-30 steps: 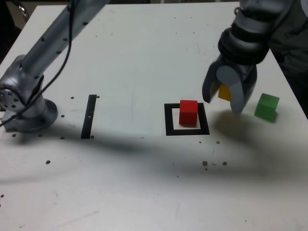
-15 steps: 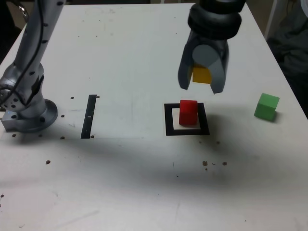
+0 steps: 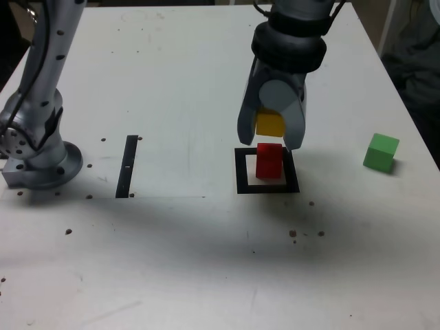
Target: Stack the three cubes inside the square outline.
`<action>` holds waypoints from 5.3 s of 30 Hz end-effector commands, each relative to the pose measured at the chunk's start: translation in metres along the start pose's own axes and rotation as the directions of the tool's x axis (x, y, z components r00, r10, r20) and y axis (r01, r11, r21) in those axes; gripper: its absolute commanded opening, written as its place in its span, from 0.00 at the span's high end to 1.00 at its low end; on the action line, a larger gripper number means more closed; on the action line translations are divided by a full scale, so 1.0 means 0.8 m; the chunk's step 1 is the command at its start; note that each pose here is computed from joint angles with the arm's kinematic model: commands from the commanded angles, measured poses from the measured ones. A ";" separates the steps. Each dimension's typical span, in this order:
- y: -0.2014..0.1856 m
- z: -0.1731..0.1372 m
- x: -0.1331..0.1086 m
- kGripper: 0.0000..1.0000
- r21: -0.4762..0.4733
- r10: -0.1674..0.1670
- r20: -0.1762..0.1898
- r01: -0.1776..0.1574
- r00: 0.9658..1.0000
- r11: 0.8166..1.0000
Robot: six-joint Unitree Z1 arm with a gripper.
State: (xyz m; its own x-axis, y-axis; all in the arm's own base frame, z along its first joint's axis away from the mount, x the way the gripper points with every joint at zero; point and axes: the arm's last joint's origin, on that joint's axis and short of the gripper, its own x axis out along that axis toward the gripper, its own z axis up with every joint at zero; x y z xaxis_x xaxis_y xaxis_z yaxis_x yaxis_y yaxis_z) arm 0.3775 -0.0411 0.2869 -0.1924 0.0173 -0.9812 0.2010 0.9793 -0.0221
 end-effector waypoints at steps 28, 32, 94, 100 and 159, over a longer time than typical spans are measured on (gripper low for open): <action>0.002 0.018 0.040 0.68 0.012 -0.031 -0.025 0.032 0.999 0.999; 0.007 0.017 0.049 0.32 0.013 -0.048 -0.033 0.048 0.998 0.999; 0.035 0.113 -0.016 0.01 0.193 0.168 0.151 -0.196 0.974 0.962; 0.043 0.134 -0.004 0.01 0.242 0.147 0.166 -0.185 0.975 0.952; 0.045 0.174 0.038 0.74 0.309 0.119 0.159 -0.163 0.980 0.937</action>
State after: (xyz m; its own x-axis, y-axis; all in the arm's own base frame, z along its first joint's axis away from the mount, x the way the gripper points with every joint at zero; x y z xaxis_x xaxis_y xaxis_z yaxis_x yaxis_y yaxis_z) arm 0.5148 -0.0316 0.2277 -0.0035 0.1012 -0.9949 0.5104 0.8557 0.0852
